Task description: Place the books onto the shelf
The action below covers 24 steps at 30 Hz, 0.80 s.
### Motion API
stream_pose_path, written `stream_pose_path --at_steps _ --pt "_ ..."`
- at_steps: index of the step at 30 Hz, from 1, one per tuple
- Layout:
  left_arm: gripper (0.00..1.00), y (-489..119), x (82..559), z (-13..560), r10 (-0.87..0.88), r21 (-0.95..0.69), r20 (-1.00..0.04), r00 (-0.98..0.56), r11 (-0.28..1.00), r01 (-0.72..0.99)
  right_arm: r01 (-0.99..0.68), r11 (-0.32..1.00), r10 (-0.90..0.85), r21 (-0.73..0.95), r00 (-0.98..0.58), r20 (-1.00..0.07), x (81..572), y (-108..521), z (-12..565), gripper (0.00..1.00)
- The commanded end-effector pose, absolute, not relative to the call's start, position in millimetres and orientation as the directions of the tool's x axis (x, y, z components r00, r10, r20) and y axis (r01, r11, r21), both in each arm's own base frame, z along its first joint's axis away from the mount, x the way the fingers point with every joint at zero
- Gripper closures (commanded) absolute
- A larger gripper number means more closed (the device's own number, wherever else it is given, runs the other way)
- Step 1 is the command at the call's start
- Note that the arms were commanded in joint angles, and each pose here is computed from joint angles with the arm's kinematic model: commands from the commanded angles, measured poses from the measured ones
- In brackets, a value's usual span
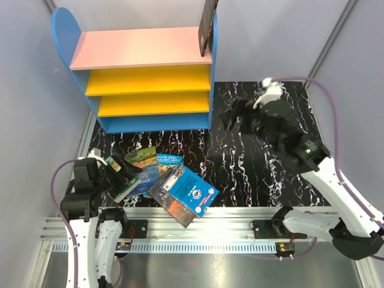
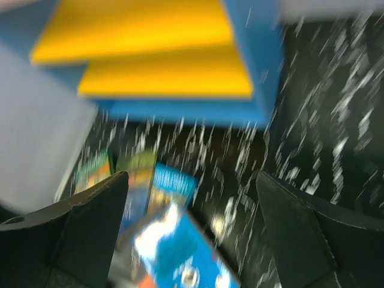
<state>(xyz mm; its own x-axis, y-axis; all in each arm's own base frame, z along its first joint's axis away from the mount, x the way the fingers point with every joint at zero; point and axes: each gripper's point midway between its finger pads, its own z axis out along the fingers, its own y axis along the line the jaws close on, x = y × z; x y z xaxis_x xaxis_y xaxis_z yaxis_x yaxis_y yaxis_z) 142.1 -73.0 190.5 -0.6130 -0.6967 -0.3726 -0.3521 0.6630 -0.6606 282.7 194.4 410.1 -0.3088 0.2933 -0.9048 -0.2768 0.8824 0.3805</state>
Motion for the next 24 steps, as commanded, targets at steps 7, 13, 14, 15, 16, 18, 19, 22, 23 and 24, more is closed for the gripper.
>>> stream_pose_path --at_steps 7,13,14,15,16,18,19,22,23,24 --pt "0.06 -84 147 134 -0.741 -0.669 -0.227 -0.631 0.590 -0.452 -0.254 0.666 0.131 0.701 -0.886 -0.446 180 266 245 0.04" --pt "0.07 -114 131 98 -0.658 -0.586 -0.116 -0.744 0.650 -0.483 -0.174 0.669 -0.003 0.723 -0.973 -0.232 154 279 177 0.03" --pt "0.06 -122 135 102 -0.639 -0.585 -0.136 -0.757 0.669 -0.459 -0.160 0.677 -0.018 0.718 -0.979 -0.201 153 281 166 0.02" --pt "0.05 -134 135 108 -0.572 -0.544 -0.187 -0.799 0.737 -0.401 -0.161 0.674 -0.029 0.721 -0.981 -0.192 152 283 163 0.02" --pt "0.04 -144 137 116 -0.581 -0.539 -0.186 -0.792 0.735 -0.412 -0.154 0.681 -0.028 0.716 -0.983 -0.184 152 283 160 0.00" --pt "0.03 -165 134 121 -0.503 -0.490 -0.225 -0.834 0.799 -0.349 -0.145 0.709 -0.023 0.690 -0.983 -0.183 157 281 149 0.00" --pt "0.03 -180 139 123 -0.497 -0.458 -0.209 -0.842 0.811 -0.365 -0.145 0.717 -0.025 0.681 -0.983 -0.183 159 281 145 0.00" --pt "0.02 -209 135 119 -0.456 -0.438 -0.211 -0.865 0.835 -0.333 -0.127 0.761 -0.030 0.637 -0.986 -0.161 166 280 123 0.00" --pt "0.02 -218 136 113 -0.455 -0.433 -0.208 -0.866 0.837 -0.335 -0.111 0.773 -0.028 0.625 -0.990 -0.141 167 280 113 0.00" --pt "0.03 -221 137 109 -0.460 -0.431 -0.218 -0.861 0.837 -0.338 -0.121 0.768 -0.027 0.629 -0.987 -0.157 171 283 110 0.00"
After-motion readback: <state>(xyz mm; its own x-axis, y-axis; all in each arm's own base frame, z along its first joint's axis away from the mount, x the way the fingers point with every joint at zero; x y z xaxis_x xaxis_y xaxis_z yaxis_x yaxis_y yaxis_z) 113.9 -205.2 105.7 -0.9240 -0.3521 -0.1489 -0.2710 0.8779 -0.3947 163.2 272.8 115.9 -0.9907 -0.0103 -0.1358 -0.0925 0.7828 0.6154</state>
